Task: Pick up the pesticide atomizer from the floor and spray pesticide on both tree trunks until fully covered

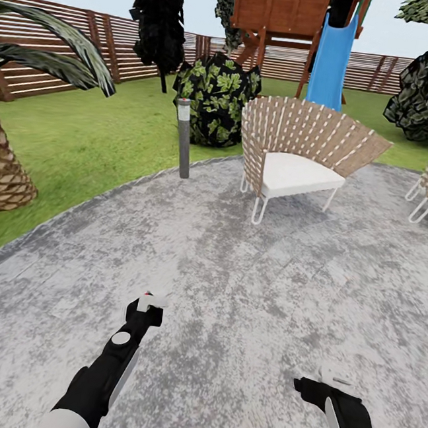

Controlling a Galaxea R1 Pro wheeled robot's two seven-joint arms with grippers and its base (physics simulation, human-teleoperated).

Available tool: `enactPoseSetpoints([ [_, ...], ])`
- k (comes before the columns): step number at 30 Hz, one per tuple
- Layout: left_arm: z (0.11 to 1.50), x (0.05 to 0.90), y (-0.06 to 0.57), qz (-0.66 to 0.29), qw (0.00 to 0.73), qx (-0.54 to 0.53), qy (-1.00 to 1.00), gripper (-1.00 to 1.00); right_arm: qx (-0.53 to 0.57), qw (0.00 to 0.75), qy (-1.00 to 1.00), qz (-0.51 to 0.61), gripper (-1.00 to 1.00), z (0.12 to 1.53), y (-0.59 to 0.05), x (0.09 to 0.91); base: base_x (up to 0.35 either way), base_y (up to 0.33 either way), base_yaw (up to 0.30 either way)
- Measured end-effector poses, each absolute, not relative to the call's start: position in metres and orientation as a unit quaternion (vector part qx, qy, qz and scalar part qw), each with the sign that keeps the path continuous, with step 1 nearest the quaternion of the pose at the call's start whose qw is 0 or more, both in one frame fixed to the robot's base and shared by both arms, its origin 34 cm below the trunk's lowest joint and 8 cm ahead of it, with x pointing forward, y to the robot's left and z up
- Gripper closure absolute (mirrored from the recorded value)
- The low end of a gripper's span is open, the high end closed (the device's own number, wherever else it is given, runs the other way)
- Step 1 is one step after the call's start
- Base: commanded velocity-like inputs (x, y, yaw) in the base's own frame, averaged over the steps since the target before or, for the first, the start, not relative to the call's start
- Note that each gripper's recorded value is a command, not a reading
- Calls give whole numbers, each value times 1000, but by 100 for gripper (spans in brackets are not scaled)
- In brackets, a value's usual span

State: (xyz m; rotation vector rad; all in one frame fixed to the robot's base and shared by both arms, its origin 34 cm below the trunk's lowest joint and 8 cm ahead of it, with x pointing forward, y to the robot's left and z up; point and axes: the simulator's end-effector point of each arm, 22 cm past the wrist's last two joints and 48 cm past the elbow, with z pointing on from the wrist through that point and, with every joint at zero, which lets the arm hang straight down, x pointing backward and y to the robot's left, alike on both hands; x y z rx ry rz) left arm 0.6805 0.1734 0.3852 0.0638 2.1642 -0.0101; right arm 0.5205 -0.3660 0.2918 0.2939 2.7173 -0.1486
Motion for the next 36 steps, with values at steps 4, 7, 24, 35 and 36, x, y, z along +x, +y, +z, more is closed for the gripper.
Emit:
enactPoseSetpoints([
  [4, 387, 681, 174, -4, 470, 26, 882, 100, 110, 202, 972, -54, -100, 293, -369, 521, 0, 0, -286],
  [7, 388, 681, 173, -4, 471, 26, 882, 100, 114, 204, 971, -55, -100, 295, -371, 521, 0, 0, -283],
  [24, 396, 684, 173, -4, 477, 26, 878, 100, 115, 210, 969, -54, -100, 300, -372, 524, -20, 4, -280],
  [35, 399, 684, 173, -4, 479, 26, 877, 100, 114, 212, 969, -54, -100, 302, -371, 525, -280, 122, -96],
  [36, 399, 684, 173, -4, 479, 26, 877, 100, 115, 211, 969, -54, -100, 302, -371, 525, -299, 138, -4],
])
